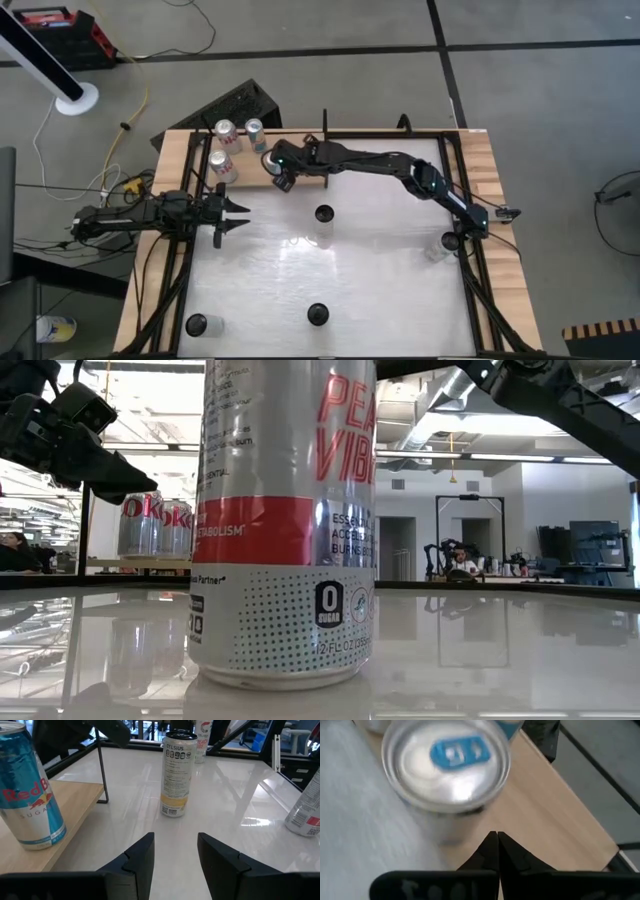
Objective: Place canned beverage on shelf
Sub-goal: Put the blue soda can aligned with the other blue soda can on the shelf
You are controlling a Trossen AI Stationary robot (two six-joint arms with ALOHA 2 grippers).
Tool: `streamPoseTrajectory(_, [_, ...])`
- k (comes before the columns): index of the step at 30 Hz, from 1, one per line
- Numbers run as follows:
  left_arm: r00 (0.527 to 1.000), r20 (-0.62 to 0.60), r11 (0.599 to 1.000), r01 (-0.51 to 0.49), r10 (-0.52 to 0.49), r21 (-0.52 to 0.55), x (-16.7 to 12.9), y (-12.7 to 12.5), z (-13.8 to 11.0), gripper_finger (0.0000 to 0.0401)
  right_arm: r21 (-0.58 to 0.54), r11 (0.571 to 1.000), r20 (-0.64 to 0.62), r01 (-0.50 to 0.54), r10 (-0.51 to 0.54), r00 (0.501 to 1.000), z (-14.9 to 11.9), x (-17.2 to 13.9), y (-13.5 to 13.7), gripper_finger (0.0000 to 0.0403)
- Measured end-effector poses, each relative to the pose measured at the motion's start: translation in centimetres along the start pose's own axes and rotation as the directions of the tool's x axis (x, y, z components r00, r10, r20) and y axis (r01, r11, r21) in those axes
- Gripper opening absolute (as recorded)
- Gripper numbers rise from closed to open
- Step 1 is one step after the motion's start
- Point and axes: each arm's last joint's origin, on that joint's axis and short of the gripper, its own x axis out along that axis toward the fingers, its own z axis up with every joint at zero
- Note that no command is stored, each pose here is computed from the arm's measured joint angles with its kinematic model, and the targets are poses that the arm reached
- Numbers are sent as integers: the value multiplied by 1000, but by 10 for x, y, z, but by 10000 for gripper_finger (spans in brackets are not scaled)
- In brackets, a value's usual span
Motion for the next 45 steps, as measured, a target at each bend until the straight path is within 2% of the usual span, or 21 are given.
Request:
streamPoseTrajectory(7, [1000,0,1000,0,0,0,0,0,0,135,-8,999,5,-44,44,999,-2,-4,11,23])
streamPoseTrajectory(17, [1000,0,1000,0,0,0,0,0,0,135,17,998,75,-61,59,995,7,-3,9,20])
streamPoseTrajectory(21, [1000,0,1000,0,0,0,0,0,0,135,28,994,97,-102,99,990,9,2,9,20])
streamPoseTrajectory(38, [1000,0,1000,0,0,0,0,0,0,135,54,988,209,-142,128,970,21,1,9,20])
streamPoseTrajectory(45, [1000,0,1000,0,0,0,0,0,0,135,66,989,210,-136,119,970,23,4,2,20])
